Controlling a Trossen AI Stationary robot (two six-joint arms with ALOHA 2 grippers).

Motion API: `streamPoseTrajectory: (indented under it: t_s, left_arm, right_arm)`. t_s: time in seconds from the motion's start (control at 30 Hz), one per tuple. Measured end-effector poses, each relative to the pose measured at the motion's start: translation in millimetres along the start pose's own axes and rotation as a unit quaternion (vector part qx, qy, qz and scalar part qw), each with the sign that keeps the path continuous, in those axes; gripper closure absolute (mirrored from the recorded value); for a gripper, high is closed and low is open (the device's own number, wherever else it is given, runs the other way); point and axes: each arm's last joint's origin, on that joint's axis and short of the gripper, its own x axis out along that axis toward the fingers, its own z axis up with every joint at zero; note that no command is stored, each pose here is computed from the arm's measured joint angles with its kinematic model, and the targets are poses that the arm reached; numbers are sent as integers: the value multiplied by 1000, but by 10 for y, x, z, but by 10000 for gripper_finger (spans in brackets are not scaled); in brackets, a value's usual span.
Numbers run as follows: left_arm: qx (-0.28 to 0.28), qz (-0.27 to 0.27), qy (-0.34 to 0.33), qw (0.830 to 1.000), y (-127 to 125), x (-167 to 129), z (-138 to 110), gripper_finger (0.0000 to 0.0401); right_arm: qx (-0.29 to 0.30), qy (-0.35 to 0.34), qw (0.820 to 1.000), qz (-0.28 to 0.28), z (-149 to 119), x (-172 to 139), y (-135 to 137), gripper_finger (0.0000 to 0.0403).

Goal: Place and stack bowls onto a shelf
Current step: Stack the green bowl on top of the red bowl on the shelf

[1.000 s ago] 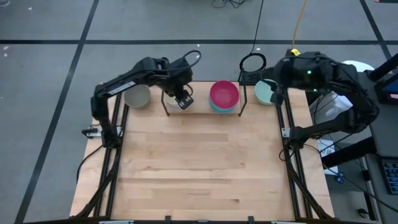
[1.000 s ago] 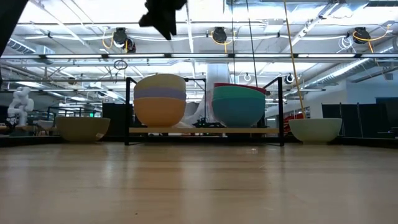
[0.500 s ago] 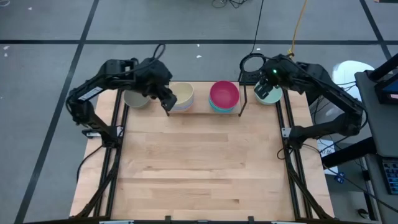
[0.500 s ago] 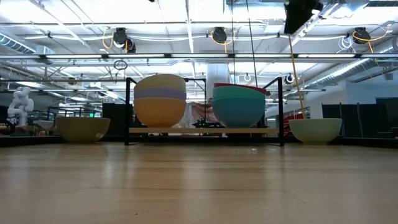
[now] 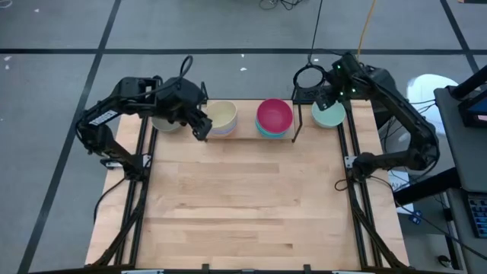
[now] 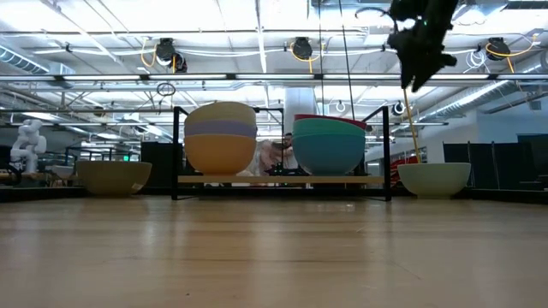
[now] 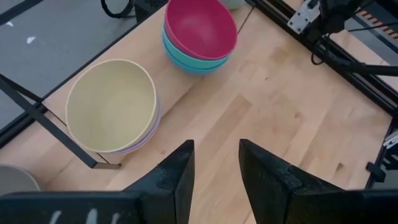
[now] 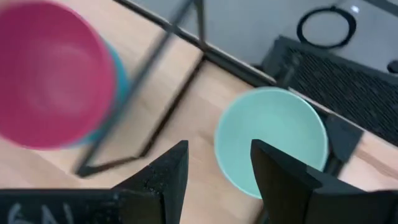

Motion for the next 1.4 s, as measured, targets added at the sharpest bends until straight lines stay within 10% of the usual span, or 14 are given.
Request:
streamPoseTrajectory:
  t_s: [0.4,1.4]
  left_arm:
    - [0,-1,1,1000,-6,0,-4,270]
    - [-30,-1,1,1000,-6,1,-3,270]
  right_arm:
    - [-92,115,988,40,-410,681,-202,234]
    - [-133,116,984,37,-718,1363,-384,234]
